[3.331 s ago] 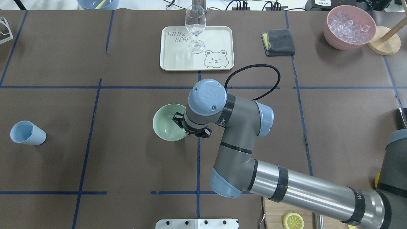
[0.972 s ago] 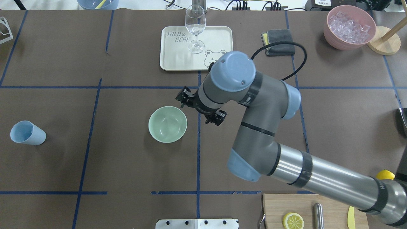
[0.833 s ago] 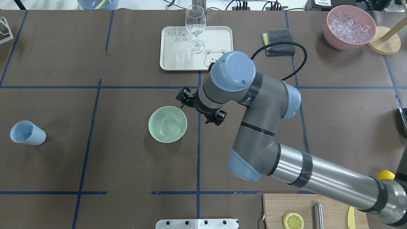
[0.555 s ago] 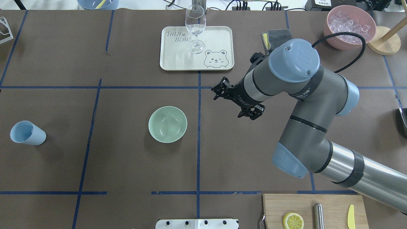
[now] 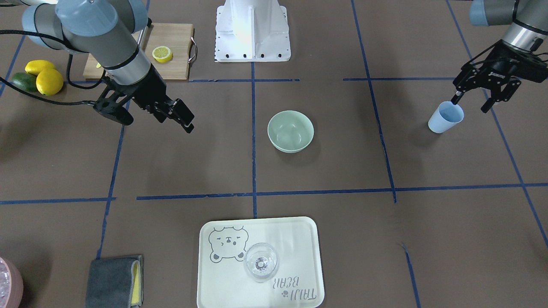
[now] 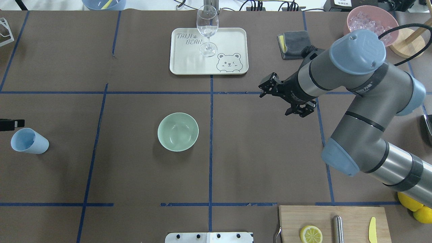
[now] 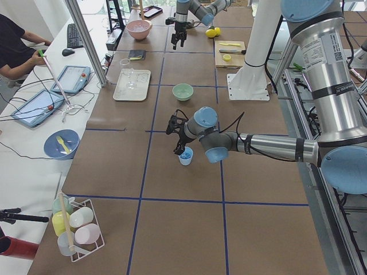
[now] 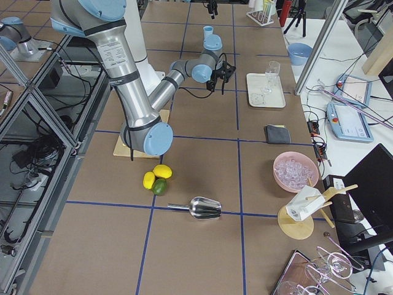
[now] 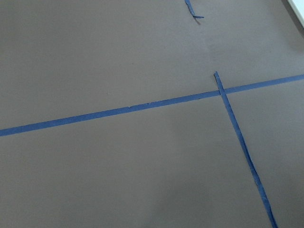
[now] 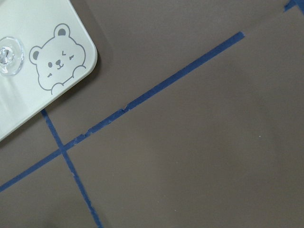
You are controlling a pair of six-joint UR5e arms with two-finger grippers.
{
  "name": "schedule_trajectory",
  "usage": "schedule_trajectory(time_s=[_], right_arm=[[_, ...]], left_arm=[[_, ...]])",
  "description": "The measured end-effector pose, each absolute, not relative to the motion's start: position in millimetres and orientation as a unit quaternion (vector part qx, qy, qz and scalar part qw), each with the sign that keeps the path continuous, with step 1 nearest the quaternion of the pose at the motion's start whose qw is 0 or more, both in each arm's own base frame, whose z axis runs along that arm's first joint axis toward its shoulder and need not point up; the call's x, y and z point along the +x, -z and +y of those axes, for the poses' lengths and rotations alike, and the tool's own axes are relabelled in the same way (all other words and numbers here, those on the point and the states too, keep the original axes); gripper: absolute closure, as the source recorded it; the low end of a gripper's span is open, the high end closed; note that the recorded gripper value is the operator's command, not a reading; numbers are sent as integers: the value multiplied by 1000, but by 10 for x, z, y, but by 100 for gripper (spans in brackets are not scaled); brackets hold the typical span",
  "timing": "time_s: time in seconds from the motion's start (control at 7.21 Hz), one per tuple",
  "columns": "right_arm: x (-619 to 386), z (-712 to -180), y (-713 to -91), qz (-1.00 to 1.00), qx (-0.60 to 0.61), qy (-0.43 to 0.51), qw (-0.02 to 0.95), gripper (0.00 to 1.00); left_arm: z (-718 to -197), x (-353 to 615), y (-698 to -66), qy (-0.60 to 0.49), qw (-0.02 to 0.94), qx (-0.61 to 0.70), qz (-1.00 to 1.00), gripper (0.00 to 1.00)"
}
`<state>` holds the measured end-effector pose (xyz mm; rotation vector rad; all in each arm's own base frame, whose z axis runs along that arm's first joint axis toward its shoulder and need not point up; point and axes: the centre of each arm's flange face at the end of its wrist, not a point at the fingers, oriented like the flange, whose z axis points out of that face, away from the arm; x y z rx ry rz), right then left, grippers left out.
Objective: Pour ice into bowl
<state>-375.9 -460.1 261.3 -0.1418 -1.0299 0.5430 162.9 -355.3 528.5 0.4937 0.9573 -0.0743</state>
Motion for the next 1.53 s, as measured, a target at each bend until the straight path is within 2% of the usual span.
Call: schedule_trajectory(time_s=[0.42, 0.97, 1.25, 1.53], right_arm=[[-3689, -4600, -2623, -488, -65, -251, 834, 0], [-3652, -4551, -2494, -498, -61, -245, 830, 0], [-3635, -4527, -2455, -501, -60, -243, 829, 0], [-3638, -4525, -2477, -499, -61, -244, 830, 0]], left_arm=[[-3048, 1984, -5078, 138, 849, 269, 434, 0], [-2600, 2380, -5267, 237, 833, 323, 381, 0], [-2286, 2707, -5427, 251, 833, 354, 343, 0], [-2187, 2791, -5578, 251, 822, 392, 327, 0]])
